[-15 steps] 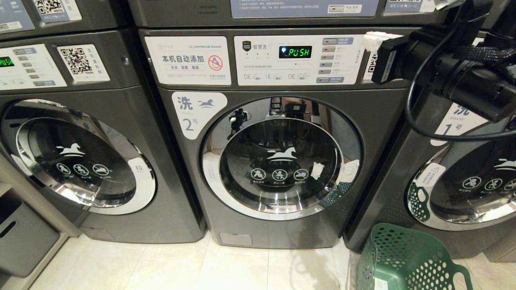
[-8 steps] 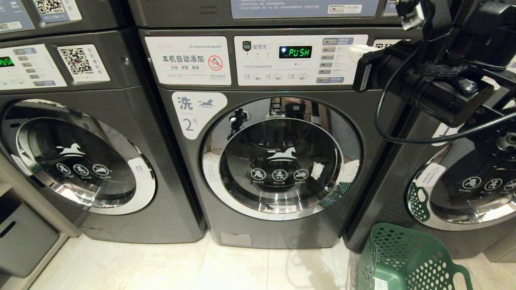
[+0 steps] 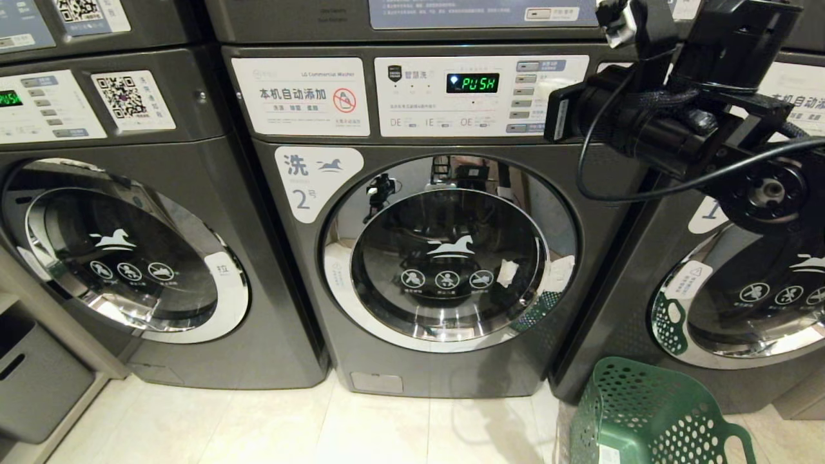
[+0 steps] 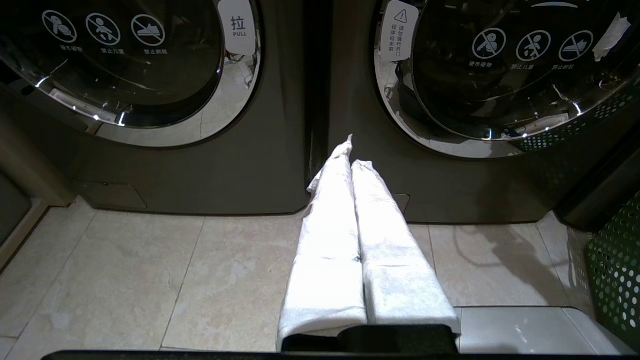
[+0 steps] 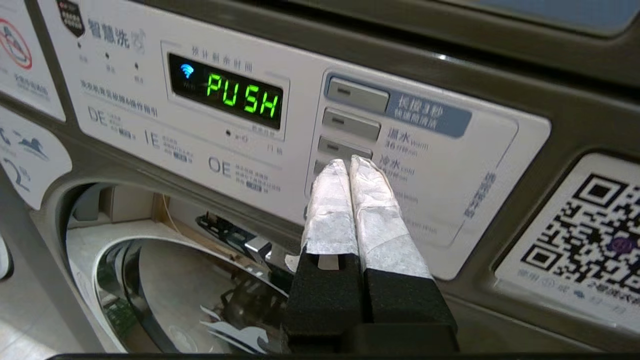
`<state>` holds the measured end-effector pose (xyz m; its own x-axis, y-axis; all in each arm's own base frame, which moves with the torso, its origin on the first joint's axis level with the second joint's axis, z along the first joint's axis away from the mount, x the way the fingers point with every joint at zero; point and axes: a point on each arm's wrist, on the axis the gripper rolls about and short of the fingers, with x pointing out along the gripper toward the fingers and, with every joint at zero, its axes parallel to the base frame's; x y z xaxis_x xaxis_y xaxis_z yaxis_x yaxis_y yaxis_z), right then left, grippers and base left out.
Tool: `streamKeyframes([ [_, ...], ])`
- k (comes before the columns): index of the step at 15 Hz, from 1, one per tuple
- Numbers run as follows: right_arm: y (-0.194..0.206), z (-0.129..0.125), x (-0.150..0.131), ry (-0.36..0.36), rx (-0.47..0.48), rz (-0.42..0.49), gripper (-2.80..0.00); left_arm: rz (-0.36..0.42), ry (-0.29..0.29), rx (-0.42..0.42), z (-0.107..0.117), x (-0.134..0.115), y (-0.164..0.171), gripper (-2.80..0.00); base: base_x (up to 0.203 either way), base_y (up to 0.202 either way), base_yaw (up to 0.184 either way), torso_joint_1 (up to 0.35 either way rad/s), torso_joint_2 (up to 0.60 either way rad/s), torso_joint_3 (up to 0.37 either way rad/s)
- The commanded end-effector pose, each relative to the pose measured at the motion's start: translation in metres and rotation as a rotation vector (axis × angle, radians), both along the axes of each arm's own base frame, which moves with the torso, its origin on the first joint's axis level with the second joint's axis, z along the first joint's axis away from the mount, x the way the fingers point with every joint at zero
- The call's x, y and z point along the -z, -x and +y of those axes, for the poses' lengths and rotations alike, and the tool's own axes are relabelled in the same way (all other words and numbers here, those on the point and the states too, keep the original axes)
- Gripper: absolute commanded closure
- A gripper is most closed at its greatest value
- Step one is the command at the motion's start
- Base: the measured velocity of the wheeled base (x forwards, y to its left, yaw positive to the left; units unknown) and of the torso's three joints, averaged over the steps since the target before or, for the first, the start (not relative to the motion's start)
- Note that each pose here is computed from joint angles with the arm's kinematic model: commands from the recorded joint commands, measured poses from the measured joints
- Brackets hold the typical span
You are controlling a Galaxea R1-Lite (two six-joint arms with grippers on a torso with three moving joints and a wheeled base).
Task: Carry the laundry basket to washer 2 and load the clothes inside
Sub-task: Press the washing machine switch
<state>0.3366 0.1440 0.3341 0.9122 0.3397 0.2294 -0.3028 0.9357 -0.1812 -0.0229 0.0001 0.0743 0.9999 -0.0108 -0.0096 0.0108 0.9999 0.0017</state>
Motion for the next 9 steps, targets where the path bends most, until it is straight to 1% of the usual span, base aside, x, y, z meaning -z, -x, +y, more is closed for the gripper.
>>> streamKeyframes([
  [1,-0.006,0.003,-0.002,-0.002,0.0,-0.005,0.0,0.0,0.0,0.0,0.0,0.0,0.0,0.0,0.0,0.0,0.0,0.0,0.0,0.0],
  [5,-0.015,0.003,0.005,0.01,0.008,0.027,0.0,0.0,0.0,0.0,0.0,0.0,0.0,0.0,0.0,0.0,0.0,0.0,0.0,0.0],
  [9,-0.018,0.005,-0.001,0.001,0.007,0.012,0.0,0.0,0.0,0.0,0.0,0.0,0.0,0.0,0.0,0.0,0.0,0.0,0.0,0.0],
])
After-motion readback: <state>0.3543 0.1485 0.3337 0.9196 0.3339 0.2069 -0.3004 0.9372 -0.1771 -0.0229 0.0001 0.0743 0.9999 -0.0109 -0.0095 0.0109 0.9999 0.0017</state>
